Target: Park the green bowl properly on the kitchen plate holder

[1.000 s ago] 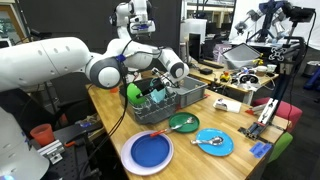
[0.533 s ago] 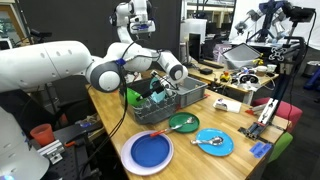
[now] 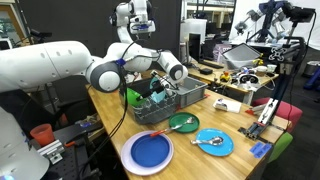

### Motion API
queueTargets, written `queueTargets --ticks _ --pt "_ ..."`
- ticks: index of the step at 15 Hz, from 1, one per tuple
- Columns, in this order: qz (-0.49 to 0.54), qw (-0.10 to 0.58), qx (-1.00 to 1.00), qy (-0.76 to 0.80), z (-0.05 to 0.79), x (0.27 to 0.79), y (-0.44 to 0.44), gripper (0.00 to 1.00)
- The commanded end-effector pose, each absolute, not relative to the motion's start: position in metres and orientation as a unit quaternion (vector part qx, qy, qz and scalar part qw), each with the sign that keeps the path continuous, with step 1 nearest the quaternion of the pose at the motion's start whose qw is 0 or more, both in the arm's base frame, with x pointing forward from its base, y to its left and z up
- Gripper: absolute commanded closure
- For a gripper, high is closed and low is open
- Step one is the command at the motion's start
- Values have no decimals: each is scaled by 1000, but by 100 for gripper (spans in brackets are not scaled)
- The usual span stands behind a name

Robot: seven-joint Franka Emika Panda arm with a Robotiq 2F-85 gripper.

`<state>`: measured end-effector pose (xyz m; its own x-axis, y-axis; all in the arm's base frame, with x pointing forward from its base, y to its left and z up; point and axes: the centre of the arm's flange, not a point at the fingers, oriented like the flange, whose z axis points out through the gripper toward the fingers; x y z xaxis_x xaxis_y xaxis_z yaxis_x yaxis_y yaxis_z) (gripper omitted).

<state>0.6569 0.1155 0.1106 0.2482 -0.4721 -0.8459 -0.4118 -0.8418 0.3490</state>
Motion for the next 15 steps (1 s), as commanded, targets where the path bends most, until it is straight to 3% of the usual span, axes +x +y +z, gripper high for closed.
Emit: queueTargets --ticks 1,3,15 --pt "-519 21 810 -272 125 654 116 8" --pt "-477 14 836 -273 151 654 117 0" --pt "-197 -58 936 -284 267 671 81 0"
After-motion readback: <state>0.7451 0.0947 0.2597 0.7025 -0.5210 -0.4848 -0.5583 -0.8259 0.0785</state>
